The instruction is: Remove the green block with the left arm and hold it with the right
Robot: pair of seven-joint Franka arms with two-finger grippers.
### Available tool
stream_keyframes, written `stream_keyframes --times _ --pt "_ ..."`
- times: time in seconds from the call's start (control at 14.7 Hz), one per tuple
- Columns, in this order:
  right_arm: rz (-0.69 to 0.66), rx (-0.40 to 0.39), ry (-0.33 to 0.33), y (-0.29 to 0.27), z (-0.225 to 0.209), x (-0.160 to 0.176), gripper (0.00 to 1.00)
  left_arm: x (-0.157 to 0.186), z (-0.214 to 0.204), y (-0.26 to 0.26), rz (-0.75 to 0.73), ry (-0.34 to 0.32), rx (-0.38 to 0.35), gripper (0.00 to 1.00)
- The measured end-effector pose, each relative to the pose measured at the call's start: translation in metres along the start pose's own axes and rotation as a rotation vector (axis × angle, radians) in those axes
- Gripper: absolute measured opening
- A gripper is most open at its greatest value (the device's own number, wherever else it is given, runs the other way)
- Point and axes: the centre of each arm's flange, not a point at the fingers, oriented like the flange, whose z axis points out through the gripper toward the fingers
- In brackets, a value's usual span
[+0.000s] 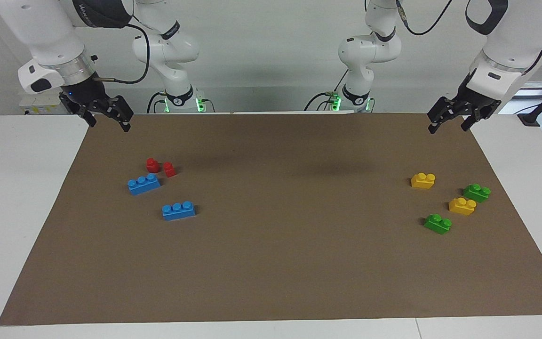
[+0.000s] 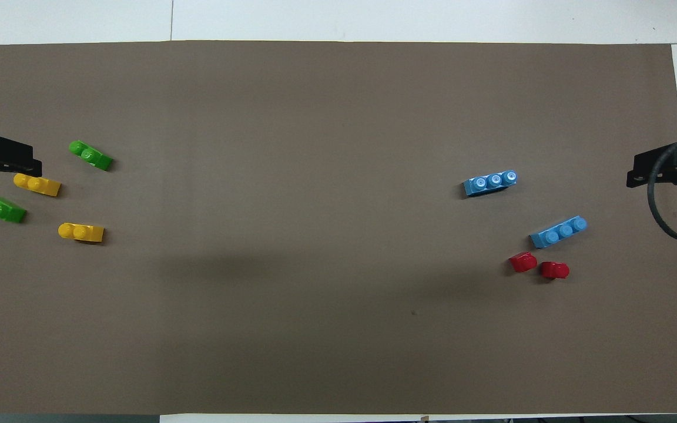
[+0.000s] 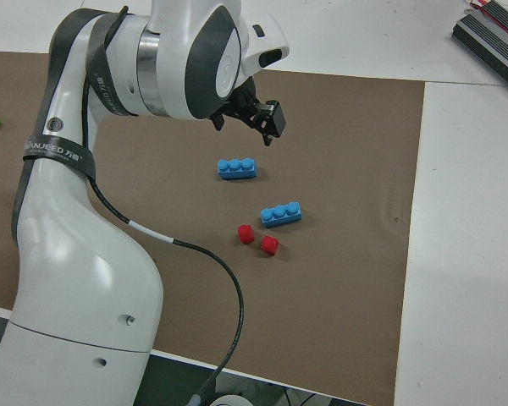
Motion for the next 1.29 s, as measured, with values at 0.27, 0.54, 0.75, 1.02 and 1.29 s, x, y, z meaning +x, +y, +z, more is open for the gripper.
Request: stream_keyframes --times 0.27,0.54,0.75,1.02,1.29 --pt "-0.008 -0.010 0.040 -0.0033 -0.0011 0.0044 1.00 -0.0065 -0.0050 0.0058 0.051 -0.010 0.026 1.00" --pt "-0.008 -0.010 0.039 -0.0032 -0.0003 0.0046 1.00 -0.0067 -0.0046 0.0086 0.062 -0.011 0.037 1.00" --pt "-0.005 -0.010 0.039 -0.0016 -0.0001 0.0049 1.00 -0.0067 -0.0046 0.0070 0.063 -0.011 0.051 1.00" --pt "-0.050 -0.011 0.038 0.0007 -0.0001 0.0053 1.00 -0.0067 -0.0040 0.0068 0.063 -0.013 0.053 1.00" --pt "-0.090 -0.012 0.037 0.0013 0.0001 0.0054 1.00 -0.0067 -0.0039 0.0067 0.063 -0.013 0.053 1.00"
